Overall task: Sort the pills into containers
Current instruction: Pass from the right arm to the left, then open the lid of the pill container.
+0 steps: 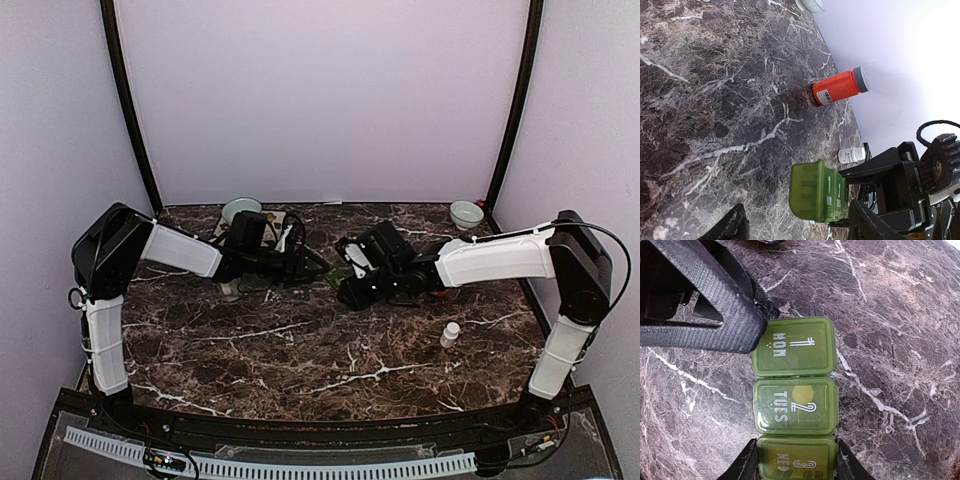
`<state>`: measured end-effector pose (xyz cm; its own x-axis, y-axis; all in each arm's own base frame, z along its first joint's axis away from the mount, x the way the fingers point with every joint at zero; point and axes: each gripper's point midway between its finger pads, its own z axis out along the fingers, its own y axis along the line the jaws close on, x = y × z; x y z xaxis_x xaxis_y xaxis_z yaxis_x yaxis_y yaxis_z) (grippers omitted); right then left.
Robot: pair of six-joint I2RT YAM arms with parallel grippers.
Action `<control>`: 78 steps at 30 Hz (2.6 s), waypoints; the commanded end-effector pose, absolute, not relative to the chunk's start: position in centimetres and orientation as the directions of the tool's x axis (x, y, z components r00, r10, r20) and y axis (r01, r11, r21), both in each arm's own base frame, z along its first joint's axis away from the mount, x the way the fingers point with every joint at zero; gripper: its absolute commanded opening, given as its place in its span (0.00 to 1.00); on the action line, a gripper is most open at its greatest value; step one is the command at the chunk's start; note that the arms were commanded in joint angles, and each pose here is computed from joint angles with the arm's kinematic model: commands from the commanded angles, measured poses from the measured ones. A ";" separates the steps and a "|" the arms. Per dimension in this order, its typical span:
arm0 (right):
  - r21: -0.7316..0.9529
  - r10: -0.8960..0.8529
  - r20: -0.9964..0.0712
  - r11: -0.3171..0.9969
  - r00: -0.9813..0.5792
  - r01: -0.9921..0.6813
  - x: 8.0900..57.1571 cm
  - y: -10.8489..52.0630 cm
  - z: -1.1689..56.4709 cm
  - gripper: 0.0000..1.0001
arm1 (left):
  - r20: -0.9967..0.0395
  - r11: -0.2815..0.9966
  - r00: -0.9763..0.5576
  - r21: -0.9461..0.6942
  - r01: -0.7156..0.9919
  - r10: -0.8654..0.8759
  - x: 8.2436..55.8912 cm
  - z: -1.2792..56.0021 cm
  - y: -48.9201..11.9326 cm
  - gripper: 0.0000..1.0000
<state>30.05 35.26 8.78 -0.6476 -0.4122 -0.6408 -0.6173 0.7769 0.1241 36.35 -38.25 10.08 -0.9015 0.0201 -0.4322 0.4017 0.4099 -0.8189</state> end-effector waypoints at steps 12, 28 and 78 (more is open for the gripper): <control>0.146 -0.375 -0.718 0.743 -0.586 -0.654 30.6 38.3 12.4 0.43 | -0.481 0.325 -0.876 -0.824 0.465 0.036 35.8 13.8 -39.1 0.61; 0.159 -0.374 -0.716 0.735 -0.590 -0.659 30.8 39.2 12.4 0.43 | -0.485 0.286 -0.873 -0.831 0.478 0.048 35.3 14.2 -39.9 0.50; -0.145 -0.434 -0.782 0.825 -0.447 -0.547 30.5 37.5 13.0 0.66 | -0.505 0.498 -0.863 -0.754 0.428 -0.023 37.8 14.1 -39.4 0.00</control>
<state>29.94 37.12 13.57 -0.4957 -0.3891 -0.7765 -0.5875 0.8087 -0.0301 38.46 -38.50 10.72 -0.8899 -0.0280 -0.4554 0.3818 0.5009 -0.7768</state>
